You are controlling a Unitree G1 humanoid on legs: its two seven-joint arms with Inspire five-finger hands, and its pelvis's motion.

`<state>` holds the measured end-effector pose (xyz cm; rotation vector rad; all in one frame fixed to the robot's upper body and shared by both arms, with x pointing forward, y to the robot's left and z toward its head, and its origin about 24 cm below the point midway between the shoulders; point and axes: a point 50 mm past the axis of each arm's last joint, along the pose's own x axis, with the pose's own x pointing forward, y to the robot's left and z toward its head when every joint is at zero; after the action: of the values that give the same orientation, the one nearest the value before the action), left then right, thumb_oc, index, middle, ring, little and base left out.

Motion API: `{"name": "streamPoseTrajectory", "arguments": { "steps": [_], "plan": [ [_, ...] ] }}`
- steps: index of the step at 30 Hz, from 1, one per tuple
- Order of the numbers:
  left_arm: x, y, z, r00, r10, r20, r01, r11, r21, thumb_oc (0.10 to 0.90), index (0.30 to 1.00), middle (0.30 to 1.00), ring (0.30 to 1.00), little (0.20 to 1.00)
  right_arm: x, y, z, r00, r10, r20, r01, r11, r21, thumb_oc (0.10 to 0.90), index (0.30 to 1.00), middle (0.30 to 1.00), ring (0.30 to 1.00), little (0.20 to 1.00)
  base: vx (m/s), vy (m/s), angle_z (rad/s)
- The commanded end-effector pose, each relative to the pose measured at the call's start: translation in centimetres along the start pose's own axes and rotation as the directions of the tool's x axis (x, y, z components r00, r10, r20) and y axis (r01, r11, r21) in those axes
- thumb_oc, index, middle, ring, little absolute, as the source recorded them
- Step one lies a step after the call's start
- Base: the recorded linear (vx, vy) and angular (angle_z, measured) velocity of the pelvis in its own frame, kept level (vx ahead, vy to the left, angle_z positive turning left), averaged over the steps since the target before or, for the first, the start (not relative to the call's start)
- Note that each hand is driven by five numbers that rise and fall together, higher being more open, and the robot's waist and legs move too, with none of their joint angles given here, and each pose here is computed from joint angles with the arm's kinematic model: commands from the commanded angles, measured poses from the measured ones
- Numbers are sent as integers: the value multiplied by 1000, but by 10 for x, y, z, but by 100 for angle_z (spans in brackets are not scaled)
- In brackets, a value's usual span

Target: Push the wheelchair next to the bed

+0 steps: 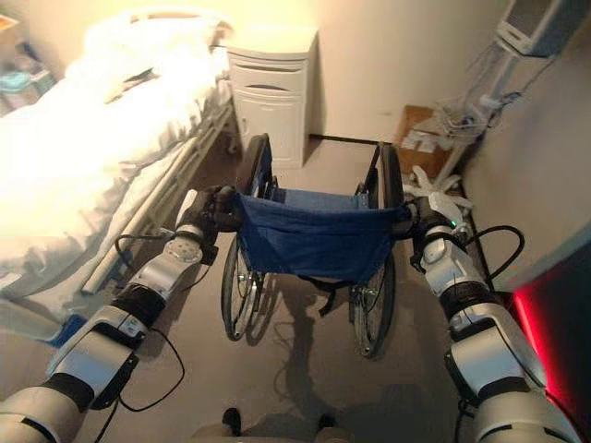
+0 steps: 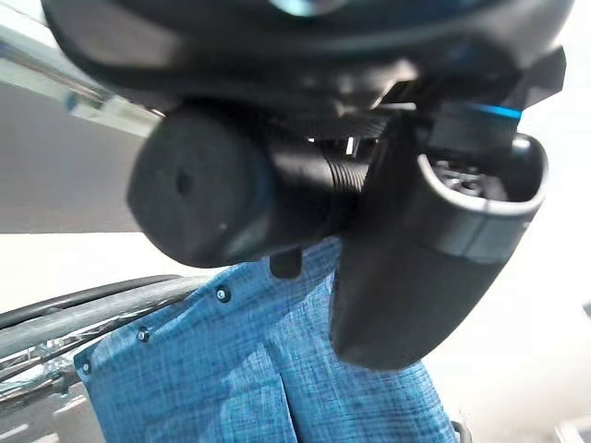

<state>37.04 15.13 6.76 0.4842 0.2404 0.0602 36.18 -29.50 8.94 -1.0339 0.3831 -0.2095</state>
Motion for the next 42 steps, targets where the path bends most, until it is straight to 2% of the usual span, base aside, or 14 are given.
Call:
{"name": "streamPoseTrajectory", "arguments": {
  "steps": [1,4,11,16,18,22,26,34,37,42],
  "plan": [
    [-26,-37,-82,940,-238,-245,251,968,23,400,300,300,300,300,-1,21,27,973,160,167,-160,987,-13,400,300,300,300,300,227,-313,92],
    [-33,-54,-85,926,-276,-259,280,960,-24,400,300,300,300,300,1,21,28,976,156,152,-156,988,-15,400,300,300,300,300,247,-290,62],
    [-45,-60,-98,915,-284,-286,284,958,-40,400,300,300,300,300,-1,39,45,968,183,169,-182,983,-19,400,300,300,300,300,260,-187,-9],
    [-46,-51,-101,932,-258,-254,255,966,-45,400,300,300,300,300,-3,44,46,963,189,193,-184,982,-43,400,300,300,300,300,233,-36,-58],
    [-44,-47,-102,932,-240,-271,240,970,-32,400,300,300,300,300,-3,46,53,957,211,197,-215,977,-5,400,300,300,300,300,250,-10,-62],
    [-38,-38,-103,932,-213,-293,225,974,10,400,300,300,300,300,-10,71,47,944,264,198,-268,963,-10,400,300,300,300,300,328,-83,9],
    [-31,-36,-95,935,-201,-293,219,975,28,400,300,300,300,300,-10,71,43,942,269,201,-274,962,-3,400,300,300,300,300,237,-216,-5],
    [-19,-34,-66,955,-223,-198,233,972,27,400,300,300,300,300,-3,45,46,966,173,192,-180,983,19,400,300,300,300,300,135,-377,35],
    [-20,-36,-66,953,-220,-206,229,973,20,400,300,300,300,300,-2,42,49,966,170,194,-177,984,17,400,300,300,300,300,109,-489,73],
    [-32,-43,-91,927,-236,-290,247,969,0,400,300,300,300,300,-3,39,46,956,223,192,-227,974,-3,400,300,300,300,300,209,-441,62]
  ]
}}
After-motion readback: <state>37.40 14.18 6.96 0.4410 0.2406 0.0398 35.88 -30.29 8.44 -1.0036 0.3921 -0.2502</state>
